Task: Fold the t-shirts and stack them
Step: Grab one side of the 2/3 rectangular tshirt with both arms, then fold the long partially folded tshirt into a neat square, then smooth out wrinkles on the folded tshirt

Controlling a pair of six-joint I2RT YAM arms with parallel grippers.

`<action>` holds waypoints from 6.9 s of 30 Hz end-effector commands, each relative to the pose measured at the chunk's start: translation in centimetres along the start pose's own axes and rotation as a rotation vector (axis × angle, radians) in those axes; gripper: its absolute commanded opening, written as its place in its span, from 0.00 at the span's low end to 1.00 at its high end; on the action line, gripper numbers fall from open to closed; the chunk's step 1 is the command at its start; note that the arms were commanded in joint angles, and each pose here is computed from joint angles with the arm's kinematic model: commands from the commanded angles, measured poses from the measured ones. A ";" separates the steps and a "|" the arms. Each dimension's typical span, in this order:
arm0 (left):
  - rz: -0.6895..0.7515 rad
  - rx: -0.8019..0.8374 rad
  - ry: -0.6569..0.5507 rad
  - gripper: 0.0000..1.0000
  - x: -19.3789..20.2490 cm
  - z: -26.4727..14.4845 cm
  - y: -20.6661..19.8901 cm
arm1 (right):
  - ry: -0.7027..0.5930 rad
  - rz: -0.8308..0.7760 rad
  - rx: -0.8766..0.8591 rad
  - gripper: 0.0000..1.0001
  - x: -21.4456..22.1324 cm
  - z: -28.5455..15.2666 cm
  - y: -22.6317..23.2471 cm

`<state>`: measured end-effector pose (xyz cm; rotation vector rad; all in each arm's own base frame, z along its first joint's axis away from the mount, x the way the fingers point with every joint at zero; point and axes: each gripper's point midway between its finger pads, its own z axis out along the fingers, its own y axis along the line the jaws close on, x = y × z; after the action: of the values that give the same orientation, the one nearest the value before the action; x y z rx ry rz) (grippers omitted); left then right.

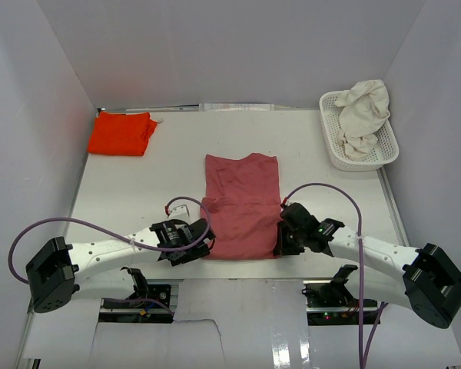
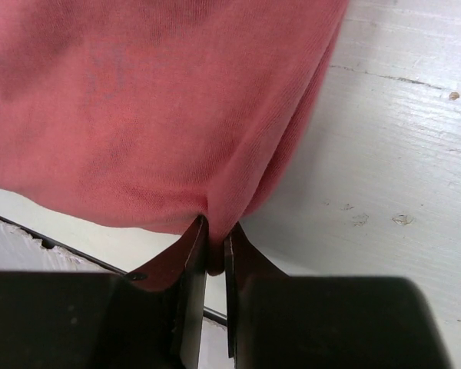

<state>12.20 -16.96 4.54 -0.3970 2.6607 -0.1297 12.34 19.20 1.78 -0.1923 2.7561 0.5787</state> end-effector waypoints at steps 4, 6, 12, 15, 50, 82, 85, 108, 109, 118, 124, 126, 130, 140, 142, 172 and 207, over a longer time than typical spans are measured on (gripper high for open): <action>-0.080 0.090 0.023 0.77 0.6 0.7 -2.1 | 0.037 -0.019 0.057 0.12 1.1 0.5 -1.5; -0.110 0.143 0.010 0.77 0.4 0.5 -2.5 | 0.058 -0.018 0.036 0.12 1.5 0.6 -1.2; -0.088 0.132 0.008 0.75 0.7 1.3 -2.0 | 0.056 -0.020 0.022 0.12 1.4 0.5 -0.9; -0.071 0.096 0.022 0.73 1.1 1.9 -1.9 | 0.059 -0.021 0.018 0.12 1.5 0.5 -0.9; -0.042 0.249 0.142 0.00 2.3 -0.5 -4.5 | 0.089 -0.038 -0.084 0.08 3.4 -4.0 0.1; -0.011 0.485 -0.188 0.00 -17.2 -8.0 -15.2 | -0.250 -0.106 0.129 0.08 -13.1 -12.7 1.3; -0.010 0.479 -0.203 0.00 -19.0 -7.4 -15.9 | -0.272 -0.098 0.124 0.08 -15.1 -13.2 0.6; -0.041 0.495 -0.216 0.00 -27.6 -2.1 -19.2 | -0.289 -0.129 0.086 0.08 -25.8 -10.2 -0.5; -0.039 0.487 -0.214 0.00 -27.9 -1.6 -19.3 | -0.293 -0.127 0.087 0.08 -26.1 -10.2 -0.6; -0.053 0.519 -0.176 0.00 -29.3 0.4 -21.9 | -0.324 -0.137 0.051 0.08 -29.7 -8.6 -1.1; -0.066 0.497 -0.154 0.00 -29.3 3.0 -22.5 | -0.335 -0.137 0.044 0.08 -31.6 -7.0 -1.8; -0.072 0.483 -0.148 0.00 -29.2 3.9 -22.4 | -0.328 -0.122 0.060 0.09 -32.1 -6.2 -2.8; -0.114 0.472 -0.144 0.00 -30.2 5.2 -21.6 | -0.340 -0.110 0.055 0.08 -33.7 -5.5 -3.7; -0.172 0.459 -0.144 0.00 -33.1 7.7 -20.3 | -0.343 -0.068 0.071 0.08 -36.0 -3.8 -6.6; -0.174 0.463 -0.142 0.00 -33.5 8.0 -20.4 | -0.340 -0.065 0.066 0.08 -36.2 -2.8 -7.0; -0.041 0.895 -0.253 0.78 -33.7 0.3 -23.9 | -0.520 -0.089 -0.302 0.08 -38.8 -4.4 -1.5; 0.005 0.419 -0.748 0.00 -33.9 14.3 -23.4 | -0.559 0.161 -0.289 0.10 -40.0 11.7 -6.9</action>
<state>52.93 -30.42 6.94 -0.2369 1.9486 -0.6406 53.91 19.82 3.38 0.1716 2.1672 0.9840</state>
